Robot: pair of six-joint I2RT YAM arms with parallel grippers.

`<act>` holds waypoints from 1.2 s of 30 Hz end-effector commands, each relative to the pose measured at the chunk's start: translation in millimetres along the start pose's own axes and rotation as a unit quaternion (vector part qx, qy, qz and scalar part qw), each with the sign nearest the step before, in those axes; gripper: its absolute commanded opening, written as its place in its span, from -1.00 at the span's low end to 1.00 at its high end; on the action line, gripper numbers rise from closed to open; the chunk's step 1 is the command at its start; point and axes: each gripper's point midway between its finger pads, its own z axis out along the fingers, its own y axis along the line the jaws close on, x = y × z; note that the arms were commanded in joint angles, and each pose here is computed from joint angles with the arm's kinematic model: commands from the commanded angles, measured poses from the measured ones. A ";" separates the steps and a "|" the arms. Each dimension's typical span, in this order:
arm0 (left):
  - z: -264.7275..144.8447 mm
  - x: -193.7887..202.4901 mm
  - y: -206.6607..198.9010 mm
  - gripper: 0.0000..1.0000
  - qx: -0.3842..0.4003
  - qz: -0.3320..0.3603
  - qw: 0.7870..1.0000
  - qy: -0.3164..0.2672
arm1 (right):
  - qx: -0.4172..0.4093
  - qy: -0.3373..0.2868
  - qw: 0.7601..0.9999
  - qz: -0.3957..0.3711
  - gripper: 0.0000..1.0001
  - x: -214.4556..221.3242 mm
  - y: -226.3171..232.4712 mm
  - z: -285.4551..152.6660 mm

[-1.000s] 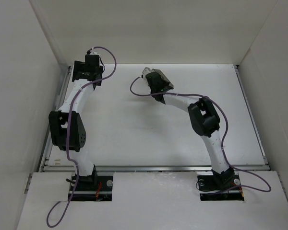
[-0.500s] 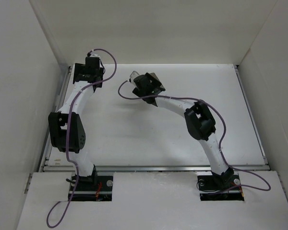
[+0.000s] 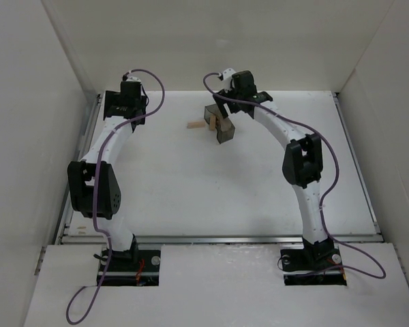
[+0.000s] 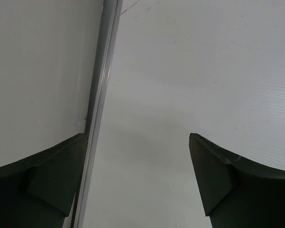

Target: Build the wood block tower

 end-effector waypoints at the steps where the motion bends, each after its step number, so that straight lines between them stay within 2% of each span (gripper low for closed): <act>1: -20.7 -15.2 14.6 0.71 -0.007 -0.031 0.999 -0.029 | -0.112 -0.007 0.993 0.030 0.82 -2.6 44.7 4.9; 9: -24.0 -13.5 14.3 0.71 -0.002 -0.033 0.999 -0.025 | -0.155 0.007 0.987 0.033 0.75 14.1 63.2 15.5; 13: -22.7 -9.2 12.5 0.71 -0.001 -0.036 0.999 -0.021 | -0.147 0.020 0.988 0.044 0.62 24.5 63.4 23.2; 14: -21.6 -5.6 11.4 0.71 -0.001 -0.034 0.999 -0.017 | -0.140 0.026 0.989 0.044 0.55 29.7 61.8 27.1; 15: -21.6 -5.6 11.4 0.71 -0.001 -0.034 0.999 -0.017 | -0.120 0.025 0.991 0.049 0.30 26.6 54.9 27.5; 18: -24.7 -5.7 13.2 0.71 -0.001 -0.034 0.999 -0.017 | -0.102 0.024 0.993 0.053 -0.06 23.4 48.4 25.3; 19: -24.7 -5.7 13.2 0.71 -0.001 -0.034 0.999 -0.017 | -0.102 0.024 0.993 0.053 -0.31 23.3 48.3 25.3; 20: -24.7 -5.7 13.2 0.71 -0.001 -0.034 0.999 -0.017 | -0.097 0.020 0.994 0.053 -0.36 19.3 45.6 22.3; 22: -24.7 -5.7 13.2 0.71 -0.001 -0.034 0.999 -0.017 | -0.091 0.021 0.994 0.053 -0.30 19.7 43.6 22.6; 28: -26.4 -4.4 12.1 0.69 0.004 -0.038 0.999 -0.017 | -0.101 0.038 0.993 0.044 0.27 32.4 48.2 25.2; 29: -26.4 -4.4 12.1 0.69 0.004 -0.038 0.999 -0.017 | -0.102 0.043 0.993 0.044 0.42 37.6 49.6 28.8; 30: -26.4 -4.4 12.1 0.69 0.004 -0.038 0.999 -0.017 | -0.102 0.043 0.993 0.044 0.48 37.7 49.6 28.8; 34: -26.4 -4.4 12.1 0.69 0.004 -0.038 0.999 -0.017 | -0.120 0.048 0.991 0.040 0.51 45.4 57.1 34.0; 36: -26.4 -4.4 12.1 0.69 0.004 -0.038 0.999 -0.017 | -0.133 0.045 0.990 0.035 0.45 44.5 60.8 33.3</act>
